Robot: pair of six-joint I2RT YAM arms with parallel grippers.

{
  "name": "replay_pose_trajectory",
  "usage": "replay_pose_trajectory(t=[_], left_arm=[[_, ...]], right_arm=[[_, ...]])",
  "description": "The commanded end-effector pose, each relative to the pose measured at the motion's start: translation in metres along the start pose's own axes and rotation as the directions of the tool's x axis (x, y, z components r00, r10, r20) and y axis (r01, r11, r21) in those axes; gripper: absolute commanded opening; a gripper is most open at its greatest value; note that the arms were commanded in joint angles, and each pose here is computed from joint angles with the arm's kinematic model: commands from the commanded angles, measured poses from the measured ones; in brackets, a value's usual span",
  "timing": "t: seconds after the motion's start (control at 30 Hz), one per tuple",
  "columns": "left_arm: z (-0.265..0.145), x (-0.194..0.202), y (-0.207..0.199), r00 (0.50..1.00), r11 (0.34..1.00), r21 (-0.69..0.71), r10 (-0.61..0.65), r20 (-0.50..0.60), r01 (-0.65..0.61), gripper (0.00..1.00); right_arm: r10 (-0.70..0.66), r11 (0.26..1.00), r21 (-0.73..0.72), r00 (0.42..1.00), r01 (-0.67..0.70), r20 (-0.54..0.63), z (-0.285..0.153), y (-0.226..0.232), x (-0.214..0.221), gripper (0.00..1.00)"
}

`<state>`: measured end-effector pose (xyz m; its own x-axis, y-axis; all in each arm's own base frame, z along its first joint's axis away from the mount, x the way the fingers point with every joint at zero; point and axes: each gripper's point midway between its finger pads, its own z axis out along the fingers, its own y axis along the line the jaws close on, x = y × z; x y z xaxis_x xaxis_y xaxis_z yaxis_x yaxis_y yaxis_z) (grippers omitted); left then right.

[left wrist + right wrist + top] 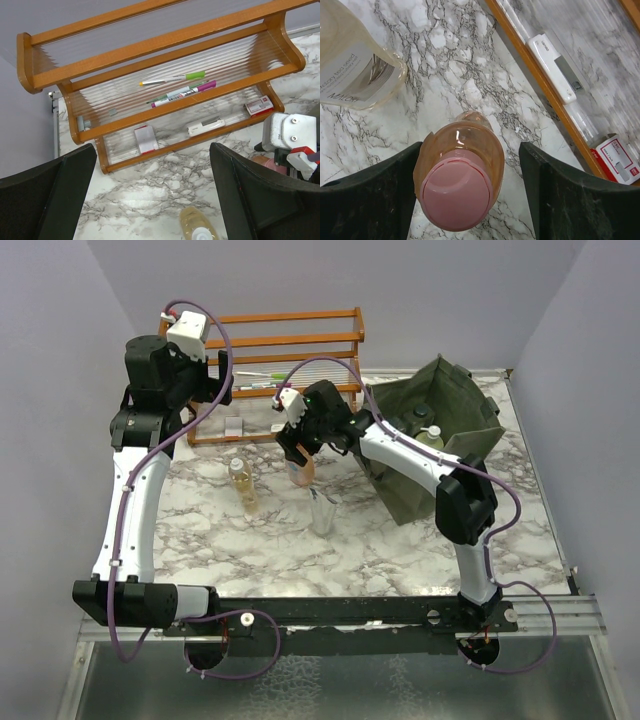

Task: Place the personal care products into the canvas bag
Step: Pick up the care product from the center of the board.

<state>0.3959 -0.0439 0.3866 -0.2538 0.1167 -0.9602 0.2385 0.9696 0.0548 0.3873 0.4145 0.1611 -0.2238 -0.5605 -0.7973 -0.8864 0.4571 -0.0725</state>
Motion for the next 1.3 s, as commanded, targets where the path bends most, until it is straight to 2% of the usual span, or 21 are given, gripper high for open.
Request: replay_pose_trajectory(t=[0.0,0.17,0.43,0.63,0.83,0.9,1.03,1.27], left_arm=[[-0.007,-0.01,-0.002,0.999,1.0,0.015,-0.001,0.049,0.0,0.99],[-0.008,-0.01,-0.002,0.999,1.0,0.014,0.001,0.051,-0.002,0.99],[-0.01,-0.012,-0.003,0.998,1.0,0.016,0.002,0.059,-0.003,0.99],[-0.007,-0.007,-0.004,0.999,1.0,0.024,0.002,0.052,-0.004,0.99],[-0.007,-0.005,-0.008,0.999,0.999,0.048,0.006,0.054,-0.008,0.99],[-0.005,-0.002,-0.01,0.999,0.998,0.056,0.006,0.049,-0.008,0.99],[-0.003,0.001,-0.011,0.999,0.998,0.068,0.003,0.046,-0.006,0.99],[-0.002,0.004,-0.017,0.999,0.995,0.098,-0.003,0.042,-0.001,0.99]], right_arm=[[0.019,1.0,-0.007,1.0,-0.019,-0.006,0.012,0.004,0.008,0.75],[0.02,1.0,-0.006,1.0,-0.02,-0.011,0.012,0.004,0.01,0.7],[0.001,1.0,0.004,1.0,-0.001,0.018,0.0,0.002,-0.003,0.55],[-0.046,0.999,0.001,0.997,0.046,0.06,-0.015,0.002,-0.024,0.37],[-0.12,0.993,0.025,0.986,0.118,0.111,-0.038,-0.003,-0.05,0.1],[-0.141,0.99,0.038,0.981,0.137,0.136,-0.048,-0.006,-0.059,0.05],[-0.162,0.987,0.04,0.968,0.158,0.189,-0.071,-0.009,-0.081,0.01],[-0.205,0.978,0.038,0.932,0.203,0.298,-0.124,-0.007,-0.12,0.01]])
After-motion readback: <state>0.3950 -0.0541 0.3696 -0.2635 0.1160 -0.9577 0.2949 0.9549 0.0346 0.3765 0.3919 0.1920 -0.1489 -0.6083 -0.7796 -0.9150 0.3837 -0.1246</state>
